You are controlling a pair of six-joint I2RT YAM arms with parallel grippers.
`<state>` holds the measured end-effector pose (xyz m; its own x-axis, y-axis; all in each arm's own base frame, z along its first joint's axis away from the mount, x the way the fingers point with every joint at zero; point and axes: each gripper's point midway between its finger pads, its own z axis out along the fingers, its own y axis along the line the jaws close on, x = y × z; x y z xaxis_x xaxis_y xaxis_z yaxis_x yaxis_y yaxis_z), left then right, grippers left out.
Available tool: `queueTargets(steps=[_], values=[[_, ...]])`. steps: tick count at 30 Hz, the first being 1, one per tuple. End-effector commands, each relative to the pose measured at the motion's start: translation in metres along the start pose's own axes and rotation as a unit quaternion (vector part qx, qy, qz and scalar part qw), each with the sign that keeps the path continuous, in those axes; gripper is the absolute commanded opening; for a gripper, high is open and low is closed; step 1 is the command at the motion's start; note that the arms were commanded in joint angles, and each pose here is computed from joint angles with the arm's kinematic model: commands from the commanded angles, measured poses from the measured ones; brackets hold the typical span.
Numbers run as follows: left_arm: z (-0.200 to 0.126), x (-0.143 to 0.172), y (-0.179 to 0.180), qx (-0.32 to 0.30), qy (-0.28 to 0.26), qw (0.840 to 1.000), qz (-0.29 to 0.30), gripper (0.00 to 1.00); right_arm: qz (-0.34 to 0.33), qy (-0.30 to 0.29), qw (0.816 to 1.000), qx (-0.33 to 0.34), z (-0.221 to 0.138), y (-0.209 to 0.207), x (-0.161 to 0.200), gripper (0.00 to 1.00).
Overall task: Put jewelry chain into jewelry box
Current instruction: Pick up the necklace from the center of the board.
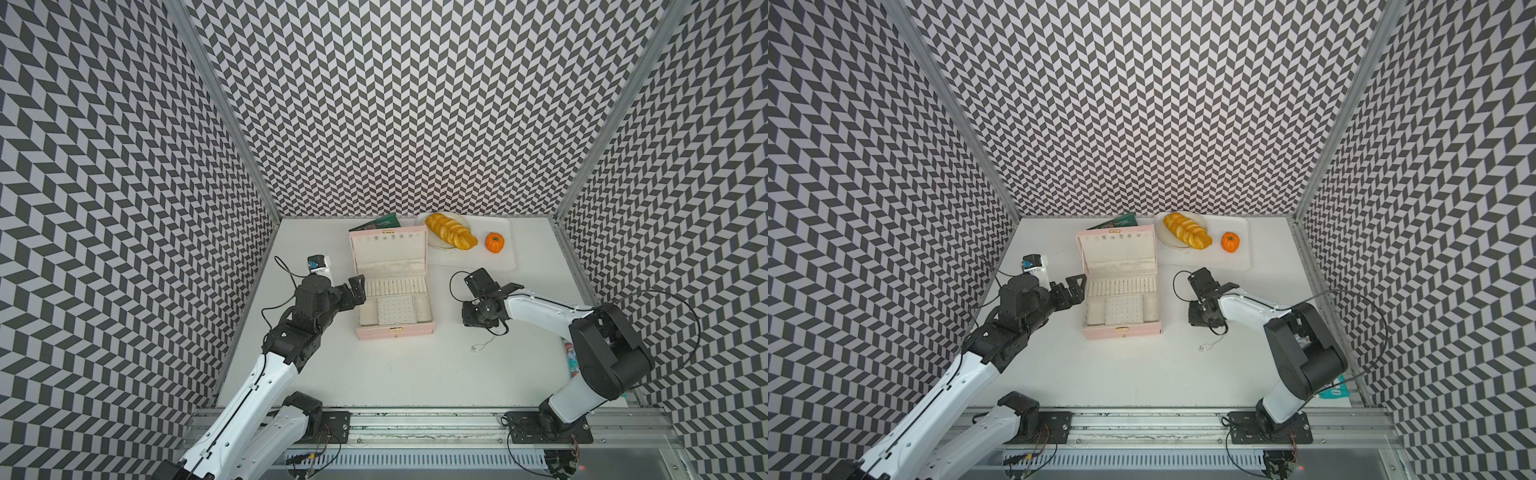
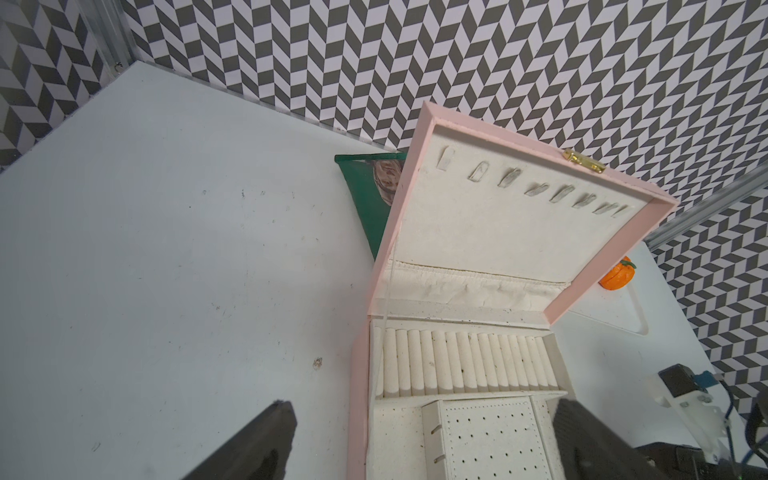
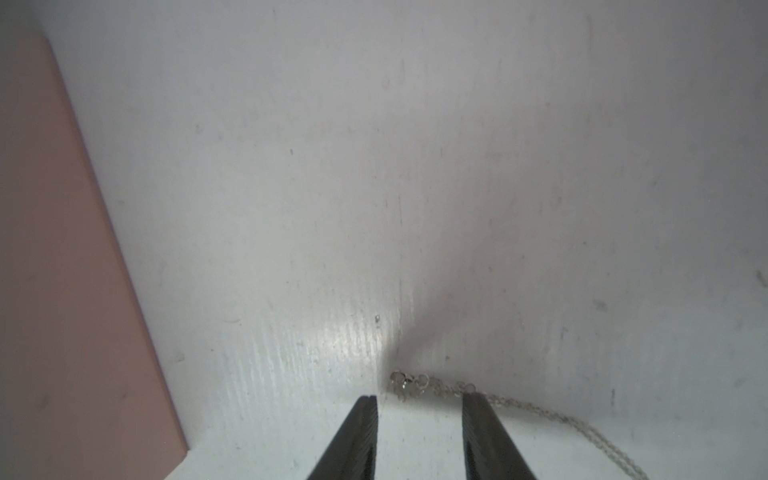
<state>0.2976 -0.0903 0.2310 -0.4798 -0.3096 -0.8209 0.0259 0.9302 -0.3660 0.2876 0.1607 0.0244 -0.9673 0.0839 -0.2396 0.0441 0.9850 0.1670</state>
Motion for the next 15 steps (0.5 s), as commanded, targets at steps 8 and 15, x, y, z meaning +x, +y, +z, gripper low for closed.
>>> queueTargets(steps=[8,15], values=[[-0.004,-0.004,0.0,-0.002,-0.018,1.0,0.011,1.0,0.005,0.005,1.0,0.018,0.014,0.006,-0.009,0.36],[-0.005,-0.005,0.0,-0.004,-0.021,1.0,0.012,1.0,-0.017,0.015,0.999,0.042,0.018,0.006,0.001,0.33]])
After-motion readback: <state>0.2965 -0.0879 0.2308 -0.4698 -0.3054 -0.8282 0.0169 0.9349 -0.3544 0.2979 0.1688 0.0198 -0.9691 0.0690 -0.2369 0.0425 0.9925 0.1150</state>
